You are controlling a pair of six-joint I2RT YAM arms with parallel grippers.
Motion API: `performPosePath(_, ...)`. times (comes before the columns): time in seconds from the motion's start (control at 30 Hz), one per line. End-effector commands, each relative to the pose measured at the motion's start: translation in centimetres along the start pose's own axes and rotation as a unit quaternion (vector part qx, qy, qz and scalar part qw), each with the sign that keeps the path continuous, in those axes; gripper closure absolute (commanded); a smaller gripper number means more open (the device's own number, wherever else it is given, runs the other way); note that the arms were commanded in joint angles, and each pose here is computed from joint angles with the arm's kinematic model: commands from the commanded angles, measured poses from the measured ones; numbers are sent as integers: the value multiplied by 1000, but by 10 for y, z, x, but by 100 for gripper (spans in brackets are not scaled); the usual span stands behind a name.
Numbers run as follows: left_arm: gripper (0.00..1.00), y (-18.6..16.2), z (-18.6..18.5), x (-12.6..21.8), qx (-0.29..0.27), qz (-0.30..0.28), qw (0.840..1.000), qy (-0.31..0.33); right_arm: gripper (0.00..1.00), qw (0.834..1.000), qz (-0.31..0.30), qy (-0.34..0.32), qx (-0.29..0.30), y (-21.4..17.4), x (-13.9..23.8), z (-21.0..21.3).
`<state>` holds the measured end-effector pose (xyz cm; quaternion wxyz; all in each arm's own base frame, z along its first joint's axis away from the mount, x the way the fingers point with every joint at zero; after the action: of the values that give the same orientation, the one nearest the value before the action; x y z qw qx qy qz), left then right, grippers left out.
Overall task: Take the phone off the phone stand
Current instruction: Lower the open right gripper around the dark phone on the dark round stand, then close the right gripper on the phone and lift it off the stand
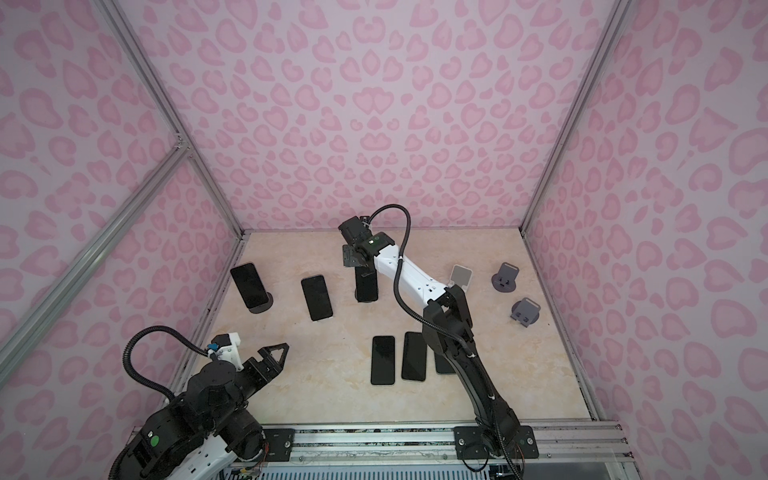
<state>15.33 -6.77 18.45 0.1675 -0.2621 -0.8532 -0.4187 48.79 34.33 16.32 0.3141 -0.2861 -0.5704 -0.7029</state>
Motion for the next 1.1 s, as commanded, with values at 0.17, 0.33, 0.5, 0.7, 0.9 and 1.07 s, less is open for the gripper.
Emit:
performPosePath(0.17, 4, 5, 0, 0, 0, -13, 1000, 3, 8, 1000, 9, -11, -13, -8, -12, -3)
performPosePath(0.33, 4, 5, 1, 0, 0, -15, 1000, 3, 14, 1000, 8, -16, -25, -9, -14, -5)
performPosePath(0.5, 4, 6, 3, 3, 0, -19, 1000, 5, 16, 999, 12, -20, -32, -12, -15, -7)
performPosePath(0.7, 4, 4, 6, 3, 1, -22, 1000, 4, 15, 999, 19, -17, -31, -15, -18, -6)
performPosePath(0.9, 4, 3, 8, 3, 3, -21, 1000, 6, 15, 999, 26, -13, -29, -19, -21, -4)
performPosePath(1.07, 4, -1, 12, 2, 4, -15, 1000, 10, 23, 999, 28, -16, -28, -19, -19, -6)
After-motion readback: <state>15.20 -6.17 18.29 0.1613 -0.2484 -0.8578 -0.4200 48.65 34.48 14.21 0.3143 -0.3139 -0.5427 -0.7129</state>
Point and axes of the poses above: each gripper's point midway between its finger pads, its own x axis back along the fingers, its own z axis along the line the jaws close on, y = z × x, the point moved 1 cm from there along x, back along the fingers, and after that the axes turned 10 degrees about -x, right-handed, at the moved point
